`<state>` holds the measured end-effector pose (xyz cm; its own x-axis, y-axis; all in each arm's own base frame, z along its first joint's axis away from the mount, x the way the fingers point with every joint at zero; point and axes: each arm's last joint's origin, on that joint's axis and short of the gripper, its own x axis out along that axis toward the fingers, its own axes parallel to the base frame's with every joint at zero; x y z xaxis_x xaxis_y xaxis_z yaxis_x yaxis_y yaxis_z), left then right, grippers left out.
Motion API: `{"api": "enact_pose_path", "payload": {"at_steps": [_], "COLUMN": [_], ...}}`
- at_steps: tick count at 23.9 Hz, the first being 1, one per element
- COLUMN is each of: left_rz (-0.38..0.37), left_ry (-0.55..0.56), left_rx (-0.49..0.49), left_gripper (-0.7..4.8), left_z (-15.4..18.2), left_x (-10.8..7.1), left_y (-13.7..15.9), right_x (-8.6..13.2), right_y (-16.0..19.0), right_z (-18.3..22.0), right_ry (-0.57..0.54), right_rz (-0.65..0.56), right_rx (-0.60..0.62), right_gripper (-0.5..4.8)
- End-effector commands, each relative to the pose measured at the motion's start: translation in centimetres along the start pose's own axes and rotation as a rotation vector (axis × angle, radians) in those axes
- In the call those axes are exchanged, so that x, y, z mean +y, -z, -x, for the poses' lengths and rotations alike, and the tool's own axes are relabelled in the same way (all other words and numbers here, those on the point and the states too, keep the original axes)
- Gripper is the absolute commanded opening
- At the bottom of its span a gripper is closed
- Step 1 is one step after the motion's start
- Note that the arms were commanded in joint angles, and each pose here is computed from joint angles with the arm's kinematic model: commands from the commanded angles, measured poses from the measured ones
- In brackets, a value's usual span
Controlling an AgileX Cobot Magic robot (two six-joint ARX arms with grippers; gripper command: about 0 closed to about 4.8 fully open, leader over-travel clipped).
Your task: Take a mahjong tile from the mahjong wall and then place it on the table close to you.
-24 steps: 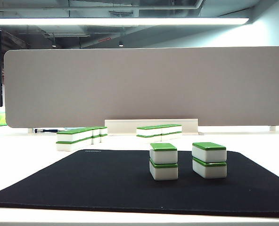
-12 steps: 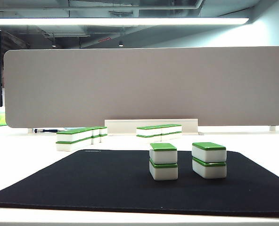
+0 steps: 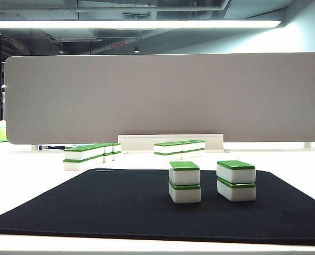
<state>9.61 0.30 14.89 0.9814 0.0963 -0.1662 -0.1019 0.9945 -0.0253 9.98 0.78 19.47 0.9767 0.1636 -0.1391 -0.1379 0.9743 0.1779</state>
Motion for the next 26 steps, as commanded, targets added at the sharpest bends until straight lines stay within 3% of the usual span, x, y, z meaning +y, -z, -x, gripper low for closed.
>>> {"api": "enact_pose_path", "payload": {"at_steps": [1,13,21,26], "left_rz": [-0.005,-0.005,-0.005,-0.005], "left_ry": [0.008,0.008,0.008,0.008], "left_rx": [0.009,0.009,0.009,0.009], "left_gripper": [0.19,0.19,0.18,0.18], "left_z": [0.0,0.0,0.0,0.0], "left_x": [0.0,0.0,0.0,0.0], "left_y": [0.1,0.1,0.1,0.1], "right_x": [-0.2,-0.8,-1.0,-1.1], "right_y": [0.7,3.4,4.6,4.6], "right_z": [-0.1,-0.4,-0.2,-0.2], "right_ry": [0.010,0.047,0.096,0.108], "right_rz": [0.007,0.009,0.039,0.040], "right_rx": [-0.064,-0.077,0.021,0.019], "right_gripper": [-0.01,-0.01,-0.01,-0.01]}}
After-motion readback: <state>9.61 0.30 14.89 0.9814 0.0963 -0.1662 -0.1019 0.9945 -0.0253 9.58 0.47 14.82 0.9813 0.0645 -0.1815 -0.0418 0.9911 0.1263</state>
